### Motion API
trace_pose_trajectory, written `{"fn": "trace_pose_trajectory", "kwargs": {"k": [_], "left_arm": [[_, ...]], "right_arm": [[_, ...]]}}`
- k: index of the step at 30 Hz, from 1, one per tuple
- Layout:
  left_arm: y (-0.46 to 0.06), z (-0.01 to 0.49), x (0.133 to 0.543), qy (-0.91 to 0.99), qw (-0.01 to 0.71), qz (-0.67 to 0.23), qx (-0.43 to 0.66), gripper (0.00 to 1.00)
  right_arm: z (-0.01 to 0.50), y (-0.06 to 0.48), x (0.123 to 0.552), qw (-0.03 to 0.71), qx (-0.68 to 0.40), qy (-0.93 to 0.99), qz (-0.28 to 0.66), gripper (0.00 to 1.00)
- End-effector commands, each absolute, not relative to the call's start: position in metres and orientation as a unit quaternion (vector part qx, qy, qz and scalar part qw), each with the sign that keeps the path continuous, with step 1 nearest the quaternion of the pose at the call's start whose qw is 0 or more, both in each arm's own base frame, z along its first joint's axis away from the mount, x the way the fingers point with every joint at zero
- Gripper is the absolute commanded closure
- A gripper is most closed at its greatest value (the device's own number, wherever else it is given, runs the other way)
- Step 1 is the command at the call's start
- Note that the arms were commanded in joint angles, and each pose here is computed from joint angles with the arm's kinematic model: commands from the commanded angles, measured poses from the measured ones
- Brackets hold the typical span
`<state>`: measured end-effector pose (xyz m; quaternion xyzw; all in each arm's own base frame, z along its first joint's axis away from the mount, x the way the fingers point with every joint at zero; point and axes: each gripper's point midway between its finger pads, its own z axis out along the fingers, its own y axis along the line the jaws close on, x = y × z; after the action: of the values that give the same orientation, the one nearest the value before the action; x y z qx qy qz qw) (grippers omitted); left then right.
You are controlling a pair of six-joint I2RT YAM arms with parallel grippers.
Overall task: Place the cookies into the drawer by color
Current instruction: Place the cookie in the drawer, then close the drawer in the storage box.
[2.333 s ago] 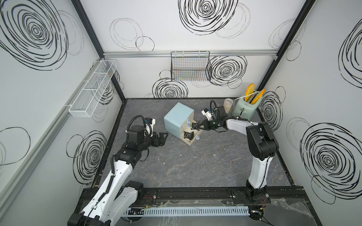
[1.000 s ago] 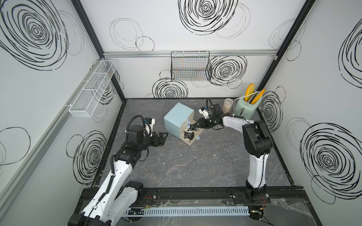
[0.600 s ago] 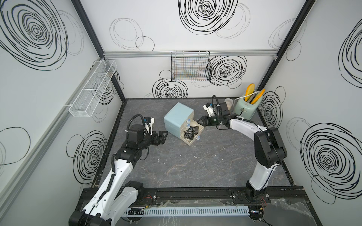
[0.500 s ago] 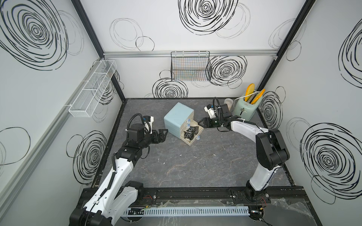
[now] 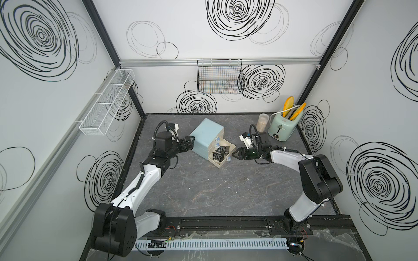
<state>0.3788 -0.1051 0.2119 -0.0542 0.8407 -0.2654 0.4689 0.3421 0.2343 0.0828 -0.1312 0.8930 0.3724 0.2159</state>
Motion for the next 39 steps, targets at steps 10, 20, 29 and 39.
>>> {"fn": "trace_pose_trajectory", "kwargs": {"k": [10, 20, 29, 39], "left_arm": [[-0.129, 0.241, 0.433, 0.823, 0.500, -0.263, 0.063, 0.10], [-0.147, 0.226, 0.465, 0.831, 0.467, -0.287, 0.091, 0.08], [-0.159, 0.206, 0.478, 0.838, 0.434, -0.316, 0.097, 0.09], [-0.163, 0.192, 0.482, 0.847, 0.413, -0.320, 0.101, 0.10]], "right_arm": [[0.073, 0.239, 0.333, 0.218, -0.127, 0.878, 0.406, 0.38], [0.053, 0.247, 0.335, 0.201, -0.130, 0.883, 0.403, 0.38], [0.038, 0.263, 0.337, 0.195, -0.141, 0.889, 0.390, 0.39], [0.024, 0.268, 0.346, 0.202, -0.145, 0.901, 0.355, 0.48]]}}
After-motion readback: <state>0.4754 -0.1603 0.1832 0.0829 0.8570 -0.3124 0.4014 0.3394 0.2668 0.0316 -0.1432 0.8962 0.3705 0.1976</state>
